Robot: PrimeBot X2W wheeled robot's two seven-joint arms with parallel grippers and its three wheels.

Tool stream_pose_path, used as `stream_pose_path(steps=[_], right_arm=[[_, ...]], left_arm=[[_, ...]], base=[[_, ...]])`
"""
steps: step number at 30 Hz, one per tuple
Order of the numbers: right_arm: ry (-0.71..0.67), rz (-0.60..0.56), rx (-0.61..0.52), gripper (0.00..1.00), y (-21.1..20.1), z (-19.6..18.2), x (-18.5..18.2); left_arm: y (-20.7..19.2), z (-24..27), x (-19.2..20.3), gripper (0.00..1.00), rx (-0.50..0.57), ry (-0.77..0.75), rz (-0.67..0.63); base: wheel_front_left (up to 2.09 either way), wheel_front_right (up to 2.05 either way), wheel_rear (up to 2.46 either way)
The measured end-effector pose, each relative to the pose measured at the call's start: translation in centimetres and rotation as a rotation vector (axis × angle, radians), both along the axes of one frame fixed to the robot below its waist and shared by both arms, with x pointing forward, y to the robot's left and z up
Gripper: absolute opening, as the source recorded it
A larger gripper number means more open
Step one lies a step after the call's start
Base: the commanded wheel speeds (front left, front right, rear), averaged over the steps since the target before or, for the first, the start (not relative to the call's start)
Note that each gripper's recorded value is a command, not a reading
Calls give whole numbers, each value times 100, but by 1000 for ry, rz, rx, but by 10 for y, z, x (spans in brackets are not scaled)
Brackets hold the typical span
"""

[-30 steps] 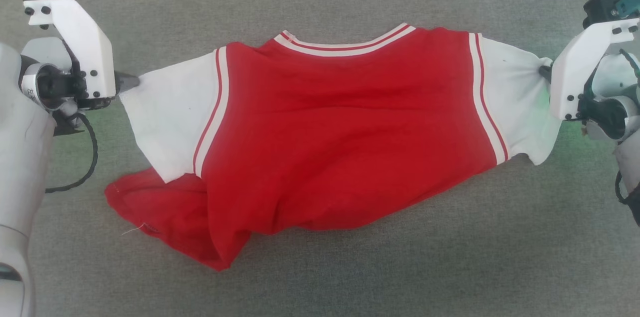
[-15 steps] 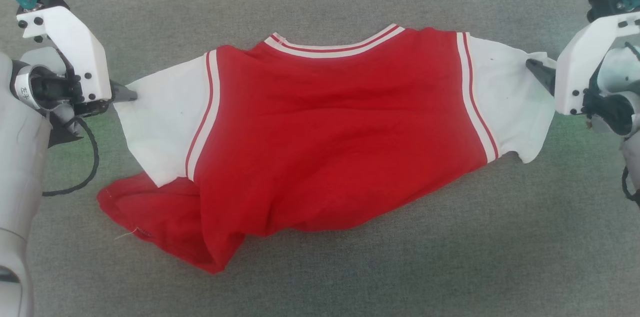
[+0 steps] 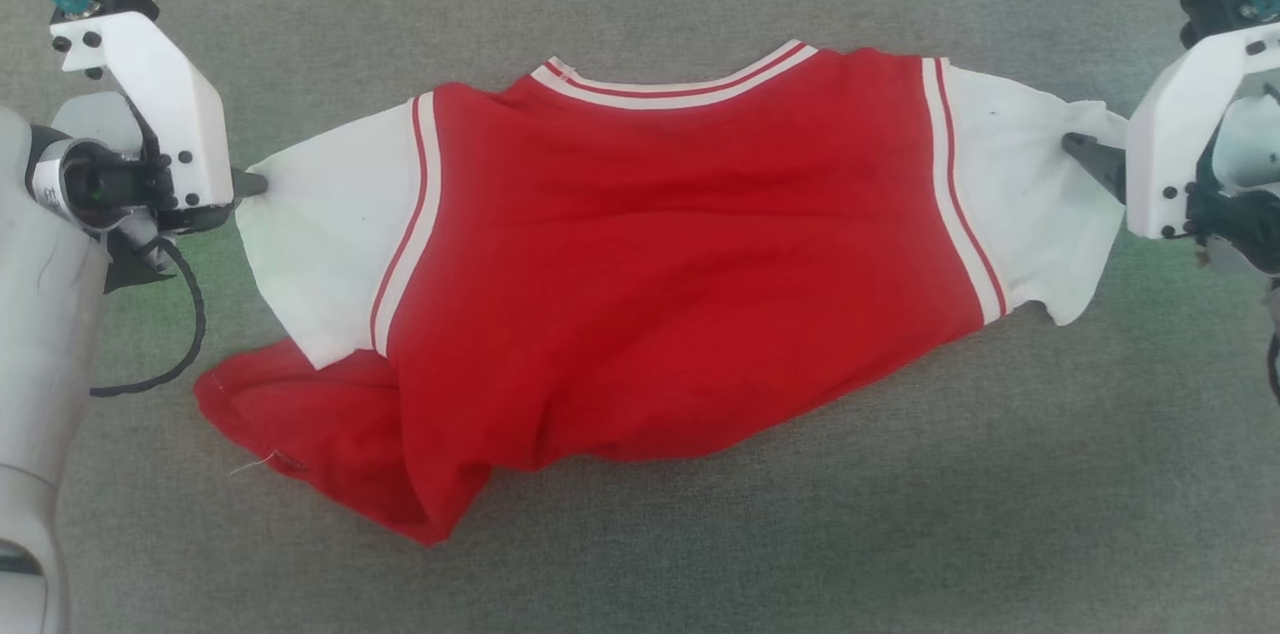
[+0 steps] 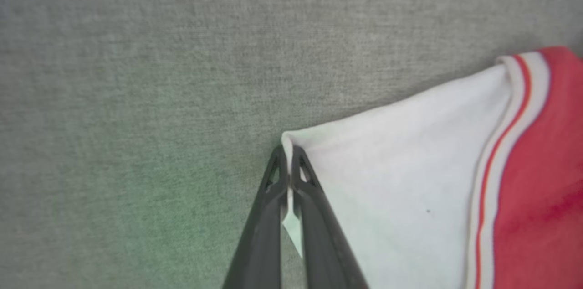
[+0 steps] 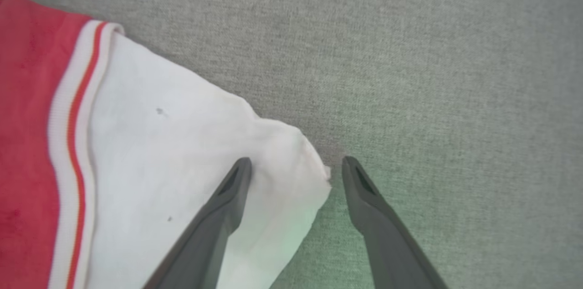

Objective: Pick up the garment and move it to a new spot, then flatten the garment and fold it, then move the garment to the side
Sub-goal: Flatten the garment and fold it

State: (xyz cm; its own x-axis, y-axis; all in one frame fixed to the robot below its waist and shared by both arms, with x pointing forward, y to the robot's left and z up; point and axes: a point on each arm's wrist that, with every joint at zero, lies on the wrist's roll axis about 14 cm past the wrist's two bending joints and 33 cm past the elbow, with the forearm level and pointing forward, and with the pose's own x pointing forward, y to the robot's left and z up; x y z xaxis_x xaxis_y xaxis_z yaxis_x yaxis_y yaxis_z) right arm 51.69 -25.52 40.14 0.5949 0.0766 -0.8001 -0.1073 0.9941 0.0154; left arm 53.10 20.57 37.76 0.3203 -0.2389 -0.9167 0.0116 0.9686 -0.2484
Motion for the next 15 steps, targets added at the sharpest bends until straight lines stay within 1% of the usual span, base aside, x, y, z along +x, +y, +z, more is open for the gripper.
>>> stream_pose_path(steps=[5, 10, 11, 12, 15], right_arm=[[66, -27, -18, 100, -5, -15, -2], [143, -51, 5, 100, -1, -32, -6], [163, -51, 7, 92, 1, -35, -8], [176, -40, -4, 0, 2, -36, -8], [190, -27, -1, 0, 8, -37, -8]], left_arm=[[1, -1, 2, 0, -3, -7, 3], [2, -3, 3, 0, -5, -11, 8], [2, -3, 3, 0, -6, -11, 8], [2, -4, 2, 0, -5, -10, 10], [3, -4, 2, 0, -6, -16, 16]], base=[[0, 0, 0], [0, 0, 0], [0, 0, 0], [0, 0, 0], [0, 0, 0]])
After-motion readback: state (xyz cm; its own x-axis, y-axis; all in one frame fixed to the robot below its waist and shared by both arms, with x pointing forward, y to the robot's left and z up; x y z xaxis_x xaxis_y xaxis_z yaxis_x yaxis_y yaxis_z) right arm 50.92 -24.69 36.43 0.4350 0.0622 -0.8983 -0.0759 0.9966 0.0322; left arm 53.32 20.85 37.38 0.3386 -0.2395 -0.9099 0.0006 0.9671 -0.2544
